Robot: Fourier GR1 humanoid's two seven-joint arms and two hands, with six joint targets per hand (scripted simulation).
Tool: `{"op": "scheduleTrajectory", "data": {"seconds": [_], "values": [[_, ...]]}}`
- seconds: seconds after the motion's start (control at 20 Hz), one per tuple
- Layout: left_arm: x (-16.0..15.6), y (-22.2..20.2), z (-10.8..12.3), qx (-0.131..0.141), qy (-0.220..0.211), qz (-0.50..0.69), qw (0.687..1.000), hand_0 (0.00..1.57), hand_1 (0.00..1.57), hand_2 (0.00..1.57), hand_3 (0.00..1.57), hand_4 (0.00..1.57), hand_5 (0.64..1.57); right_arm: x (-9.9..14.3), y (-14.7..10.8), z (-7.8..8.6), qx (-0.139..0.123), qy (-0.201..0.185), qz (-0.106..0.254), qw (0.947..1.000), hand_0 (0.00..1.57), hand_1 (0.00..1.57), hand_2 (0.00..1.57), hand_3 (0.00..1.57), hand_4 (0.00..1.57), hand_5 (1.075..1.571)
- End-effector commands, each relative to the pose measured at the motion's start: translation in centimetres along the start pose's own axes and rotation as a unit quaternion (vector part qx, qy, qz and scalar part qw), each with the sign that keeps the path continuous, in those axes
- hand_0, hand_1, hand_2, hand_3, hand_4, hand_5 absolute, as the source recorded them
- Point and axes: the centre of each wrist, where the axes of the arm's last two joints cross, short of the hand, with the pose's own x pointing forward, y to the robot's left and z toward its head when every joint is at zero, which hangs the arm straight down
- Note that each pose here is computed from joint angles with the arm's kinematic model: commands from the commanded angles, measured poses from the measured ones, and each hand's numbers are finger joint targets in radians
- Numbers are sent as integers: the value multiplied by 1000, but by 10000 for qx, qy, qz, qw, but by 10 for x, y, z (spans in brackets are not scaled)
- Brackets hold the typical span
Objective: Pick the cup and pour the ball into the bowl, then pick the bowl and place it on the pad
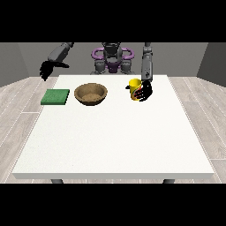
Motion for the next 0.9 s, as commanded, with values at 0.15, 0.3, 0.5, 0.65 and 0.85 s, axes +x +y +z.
{"op": "scheduleTrajectory", "data": {"seconds": [0.15,0.3,0.5,0.65,0.85], "values": [[1,-27,-4,373,-70,-665,9971,1343,1343,1571,1571,879,1505,30,-34,-16,55,-277,87,9996,0,0,0,0,0,1556],[-3,-22,1,131,-134,-970,9951,1356,1356,1571,1571,913,1511,16,-48,5,-129,114,-19,9998,0,0,0,0,0,1555],[27,-66,2,-679,46,-1449,9871,1373,1373,1571,1571,1016,1532,-13,-73,38,-646,1052,212,9921,0,0,56,0,0,1558],[48,-76,-18,-933,-80,-1718,9807,1381,1381,1571,1571,1033,1536,-28,-87,70,-984,1206,150,9877,0,0,0,0,0,1560],[62,-98,-19,-1323,-155,-2456,9602,1375,1375,1571,1571,1143,1567,-38,-88,88,-1135,1500,232,9819,0,0,0,0,0,1560]]}}
